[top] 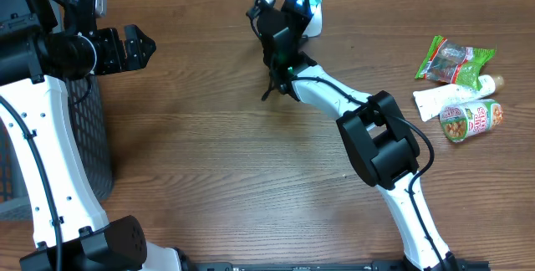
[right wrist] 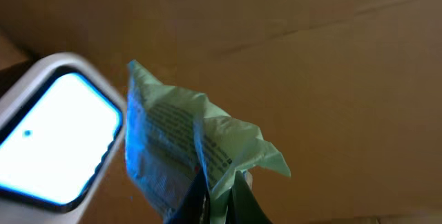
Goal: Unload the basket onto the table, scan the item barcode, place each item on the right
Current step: 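Hold the teal wipes pack against the scanner window with the right gripper, then carry the teal wipes pack to the right edge beside the other items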
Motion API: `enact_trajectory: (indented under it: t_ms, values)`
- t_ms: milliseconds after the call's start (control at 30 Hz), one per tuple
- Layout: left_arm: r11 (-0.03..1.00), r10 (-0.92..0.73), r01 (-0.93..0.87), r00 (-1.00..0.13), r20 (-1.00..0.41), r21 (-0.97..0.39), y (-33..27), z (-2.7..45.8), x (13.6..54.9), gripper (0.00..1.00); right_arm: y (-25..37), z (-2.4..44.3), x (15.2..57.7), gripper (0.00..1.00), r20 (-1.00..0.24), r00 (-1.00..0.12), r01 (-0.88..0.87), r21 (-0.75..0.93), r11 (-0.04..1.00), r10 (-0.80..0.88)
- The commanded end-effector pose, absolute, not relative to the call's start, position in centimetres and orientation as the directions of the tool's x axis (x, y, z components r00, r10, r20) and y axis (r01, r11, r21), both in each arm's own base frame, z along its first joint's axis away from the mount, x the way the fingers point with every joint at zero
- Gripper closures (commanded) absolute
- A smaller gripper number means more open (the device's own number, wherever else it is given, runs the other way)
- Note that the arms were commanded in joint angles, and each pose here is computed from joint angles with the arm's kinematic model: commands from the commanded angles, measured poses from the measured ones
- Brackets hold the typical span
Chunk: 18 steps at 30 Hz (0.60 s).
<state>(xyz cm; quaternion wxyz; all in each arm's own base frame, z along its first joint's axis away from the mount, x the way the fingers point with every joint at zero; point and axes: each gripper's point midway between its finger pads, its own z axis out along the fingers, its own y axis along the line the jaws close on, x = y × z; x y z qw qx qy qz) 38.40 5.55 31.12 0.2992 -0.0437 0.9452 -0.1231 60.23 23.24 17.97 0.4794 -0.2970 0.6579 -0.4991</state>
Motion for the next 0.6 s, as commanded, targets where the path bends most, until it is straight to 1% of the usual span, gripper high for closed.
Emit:
enact_trajectory:
  t_ms: [0, 100, 200, 267, 367, 467, 500, 567]
  values:
    - [0.967, -0.16, -0.014, -0.808, -0.567, -0.253, 5.8, 31.6, 38.4, 0.0, 23.2, 20.3, 59.4, 0.96, -0.265, -0.4, 0.14, -0.964, 0.227, -0.877]
    - [0.967, -0.16, -0.014, -0.808, -0.567, -0.253, 5.8, 31.6, 38.4, 0.0, 24.1, 22.1, 58.5, 0.96, -0.267, -0.391, 0.178, -0.961, 0.213, -0.881]
    - [0.967, -0.16, -0.014, -0.808, -0.567, -0.253, 5.8, 31.6, 38.4, 0.0, 24.5, 23.8, 57.5, 0.96, -0.297, -0.393, 0.201, -0.951, 0.234, -0.87]
    - [0.967, -0.16, -0.014, -0.808, -0.567, -0.253, 5.8, 31.6, 38.4, 0.0, 24.7, 24.6, 57.2, 0.96, -0.29, -0.395, 0.193, -0.954, 0.229, -0.872]
    - [0.967, -0.16, -0.014, -0.808, -0.567, -0.253, 5.8, 31.6, 38.4, 0.0, 24.6, 24.5, 57.0, 0.96, -0.244, -0.407, 0.113, -0.97, 0.217, -0.88]
    - [0.967, -0.16, -0.014, -0.808, -0.567, -0.253, 5.8, 31.6, 38.4, 0.0, 25.4, 23.2, 56.1, 0.96, -0.24, -0.373, -0.026, -0.963, 0.268, -0.896]
    - [0.967, -0.16, -0.014, -0.808, -0.567, -0.253, 5.8, 31.6, 38.4, 0.0, 26.5, 22.6, 54.9, 0.96, -0.267, -0.327, -0.136, -0.936, 0.325, -0.906]
    - [0.967, -0.16, -0.014, -0.808, -0.567, -0.253, 5.8, 31.6, 38.4, 0.0, 27.5, 23.2, 53.2, 0.96, -0.349, -0.284, -0.229, -0.88, 0.417, -0.893]
